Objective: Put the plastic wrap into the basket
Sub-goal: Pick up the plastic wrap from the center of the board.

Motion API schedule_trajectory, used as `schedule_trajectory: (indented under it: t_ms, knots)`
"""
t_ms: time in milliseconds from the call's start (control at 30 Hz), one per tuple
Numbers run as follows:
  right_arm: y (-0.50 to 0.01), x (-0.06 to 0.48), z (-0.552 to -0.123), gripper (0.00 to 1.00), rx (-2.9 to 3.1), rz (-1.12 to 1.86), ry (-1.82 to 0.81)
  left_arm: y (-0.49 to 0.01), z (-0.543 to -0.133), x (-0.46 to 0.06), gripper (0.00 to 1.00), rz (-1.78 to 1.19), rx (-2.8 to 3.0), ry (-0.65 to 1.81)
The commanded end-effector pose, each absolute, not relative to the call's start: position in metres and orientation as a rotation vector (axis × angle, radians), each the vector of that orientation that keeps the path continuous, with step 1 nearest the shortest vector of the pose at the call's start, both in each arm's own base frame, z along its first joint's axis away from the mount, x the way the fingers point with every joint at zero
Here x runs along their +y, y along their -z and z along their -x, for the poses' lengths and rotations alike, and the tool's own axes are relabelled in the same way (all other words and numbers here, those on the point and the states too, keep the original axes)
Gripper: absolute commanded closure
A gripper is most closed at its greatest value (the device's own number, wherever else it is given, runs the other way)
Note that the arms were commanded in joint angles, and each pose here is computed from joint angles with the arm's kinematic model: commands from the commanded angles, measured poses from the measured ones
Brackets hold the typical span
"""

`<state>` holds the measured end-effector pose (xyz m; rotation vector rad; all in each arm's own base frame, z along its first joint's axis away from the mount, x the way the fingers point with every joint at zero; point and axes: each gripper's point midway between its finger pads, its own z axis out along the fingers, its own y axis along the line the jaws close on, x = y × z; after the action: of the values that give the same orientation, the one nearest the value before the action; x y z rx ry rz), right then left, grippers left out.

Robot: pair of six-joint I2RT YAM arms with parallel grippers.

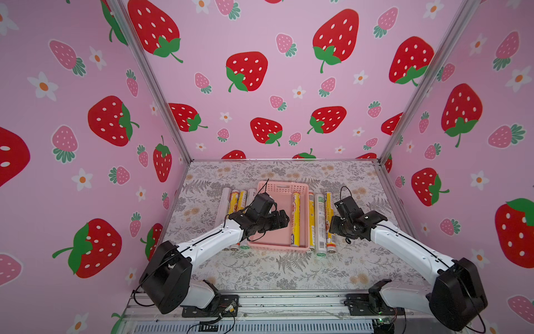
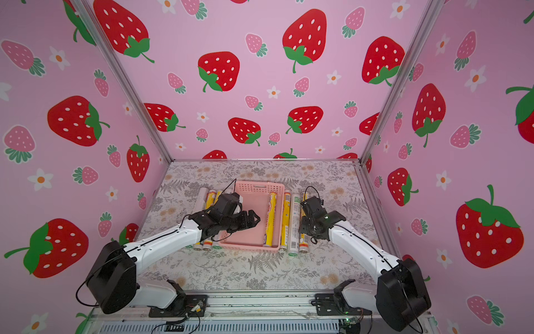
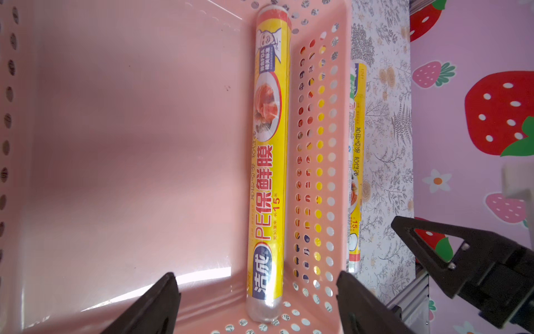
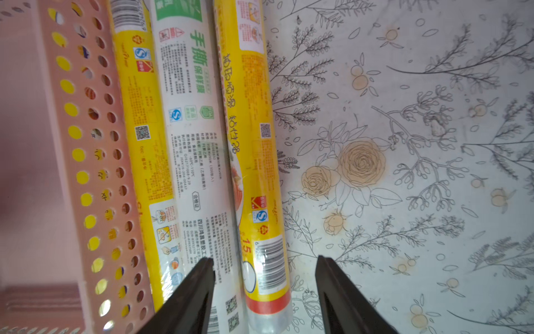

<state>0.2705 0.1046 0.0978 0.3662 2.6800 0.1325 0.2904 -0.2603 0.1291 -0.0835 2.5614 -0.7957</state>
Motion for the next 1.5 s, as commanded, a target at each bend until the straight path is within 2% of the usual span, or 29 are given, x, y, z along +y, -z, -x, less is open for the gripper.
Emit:
schedule_trajectory:
  t_ms: [0, 567, 767, 1033, 1200, 1300, 1467]
  knots:
    - [-0.085, 0.102, -0.278, 0.4, 2.694, -0.357, -0.099, -0.145, -0.303, -0.267, 0.1, 0.106, 2.497, 0.795]
    - [-0.039, 0.092, -0.282, 0.41, 2.718, -0.446, 0.014, -0.149, -0.304, -0.255, 0.09, 0.078, 2.51, 0.684]
    - [-0.025, 0.087, -0.279, 0.42, 2.744, -0.516, -0.037, -0.149, -0.304, -0.256, 0.08, 0.072, 2.514, 0.681]
    - [-0.007, 0.081, -0.277, 0.5, 2.775, -0.61, -0.091, -0.155, -0.299, -0.264, 0.08, 0.016, 2.501, 0.683]
    - [-0.019, 0.075, -0.276, 0.58, 2.744, -0.612, -0.076, -0.169, -0.298, -0.254, 0.08, 0.026, 2.451, 0.659]
    - [-0.034, 0.076, -0.278, 0.62, 2.713, -0.582, -0.106, -0.188, -0.291, -0.281, 0.08, -0.056, 2.393, 0.827]
    - [-0.074, 0.075, -0.283, 0.69, 2.672, -0.556, -0.109, -0.199, -0.289, -0.297, 0.08, -0.11, 2.379, 0.801]
